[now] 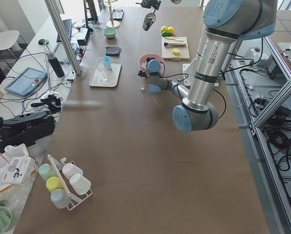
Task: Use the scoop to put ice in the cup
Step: 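Lift the scoop off the table with the right gripper, then swing the scoop over the pink bowl and lower it into the ice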
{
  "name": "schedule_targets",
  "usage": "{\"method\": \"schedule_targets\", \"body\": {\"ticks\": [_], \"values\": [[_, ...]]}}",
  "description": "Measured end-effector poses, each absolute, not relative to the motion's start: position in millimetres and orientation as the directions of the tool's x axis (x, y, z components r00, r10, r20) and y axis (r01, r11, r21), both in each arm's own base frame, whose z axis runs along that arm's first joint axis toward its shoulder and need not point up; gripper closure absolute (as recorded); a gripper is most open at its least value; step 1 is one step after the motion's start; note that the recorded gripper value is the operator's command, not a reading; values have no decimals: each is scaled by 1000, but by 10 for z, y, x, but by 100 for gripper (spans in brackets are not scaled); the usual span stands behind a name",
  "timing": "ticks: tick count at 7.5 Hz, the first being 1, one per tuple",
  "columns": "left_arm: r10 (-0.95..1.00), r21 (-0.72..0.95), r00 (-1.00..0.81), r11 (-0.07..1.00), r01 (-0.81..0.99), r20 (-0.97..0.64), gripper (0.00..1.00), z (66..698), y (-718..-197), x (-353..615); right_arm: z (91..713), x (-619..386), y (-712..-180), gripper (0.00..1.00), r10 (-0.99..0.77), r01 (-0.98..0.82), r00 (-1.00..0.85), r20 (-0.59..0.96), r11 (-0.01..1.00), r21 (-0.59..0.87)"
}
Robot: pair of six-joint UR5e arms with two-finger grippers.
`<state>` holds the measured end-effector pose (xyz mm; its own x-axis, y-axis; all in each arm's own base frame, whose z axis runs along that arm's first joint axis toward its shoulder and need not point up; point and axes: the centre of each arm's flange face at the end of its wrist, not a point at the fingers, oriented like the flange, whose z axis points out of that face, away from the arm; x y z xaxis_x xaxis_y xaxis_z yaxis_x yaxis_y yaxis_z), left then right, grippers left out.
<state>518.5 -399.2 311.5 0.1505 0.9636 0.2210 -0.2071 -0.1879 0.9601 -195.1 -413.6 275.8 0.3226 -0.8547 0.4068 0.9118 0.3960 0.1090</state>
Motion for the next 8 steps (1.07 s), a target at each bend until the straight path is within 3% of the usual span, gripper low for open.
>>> {"method": "schedule_targets", "body": {"ticks": [4, 8], "values": [[966, 964, 138, -194, -182, 221, 2, 2997, -4122, 5255, 2413, -2474, -4096, 100, -785, 873, 419, 455, 486, 35], [967, 965, 127, -197, -174, 220, 2, 2947, -4172, 5274, 1700, -3589, -3802, 100, -829, 933, 326, 454, 361, -11]]}}
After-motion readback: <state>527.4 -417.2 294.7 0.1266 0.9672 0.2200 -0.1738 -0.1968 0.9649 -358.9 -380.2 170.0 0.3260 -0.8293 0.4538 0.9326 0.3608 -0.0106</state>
